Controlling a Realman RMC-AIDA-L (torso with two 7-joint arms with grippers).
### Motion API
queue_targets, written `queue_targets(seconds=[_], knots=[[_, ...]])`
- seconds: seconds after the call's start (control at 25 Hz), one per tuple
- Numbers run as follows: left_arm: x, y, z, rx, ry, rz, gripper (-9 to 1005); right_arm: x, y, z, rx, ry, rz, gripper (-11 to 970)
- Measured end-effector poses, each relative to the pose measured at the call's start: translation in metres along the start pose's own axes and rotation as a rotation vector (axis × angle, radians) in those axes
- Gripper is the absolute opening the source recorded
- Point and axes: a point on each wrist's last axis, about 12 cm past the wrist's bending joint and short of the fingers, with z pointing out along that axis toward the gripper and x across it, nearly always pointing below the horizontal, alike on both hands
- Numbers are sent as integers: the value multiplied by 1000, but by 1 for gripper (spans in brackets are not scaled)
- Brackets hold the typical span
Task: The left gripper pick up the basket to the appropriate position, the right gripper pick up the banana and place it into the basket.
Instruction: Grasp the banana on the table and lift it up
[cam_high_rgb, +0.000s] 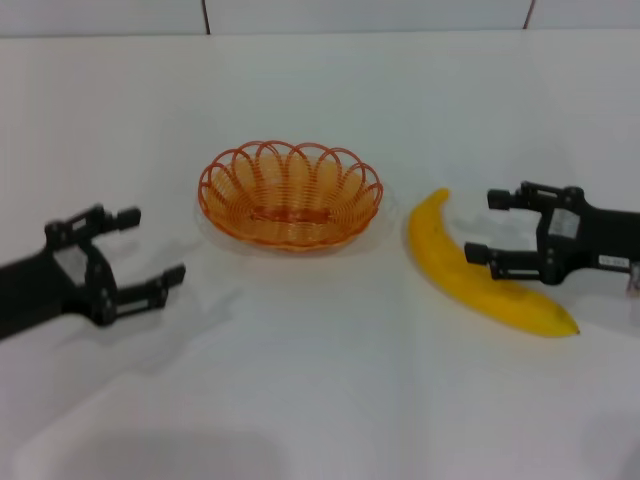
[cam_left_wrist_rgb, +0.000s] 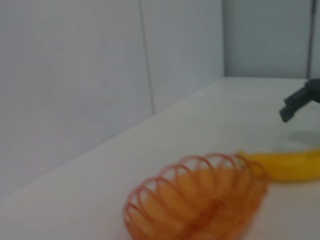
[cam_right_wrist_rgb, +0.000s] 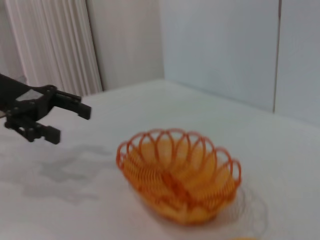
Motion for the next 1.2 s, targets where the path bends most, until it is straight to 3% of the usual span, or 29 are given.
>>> queue_targets(seconds=[0.16,0.4,0.68,0.96,1.2], knots=[[20,-10,-4,5,-5,-8,872,8,2,-6,-11,50,25,852],[35,-10,-15,-73,-63,-56,872,10,4,-1,-46,105,43,852],[35,-9,-14,-76,-87,-51,872,7,6,13,-97,158,57,852],[34,-10,-14,-65,-97,-47,872,9,-1,21,-35,224,140,851],[34,-11,-15,-61,-102,-46,871,2,-1,24,-60,242,143,851]])
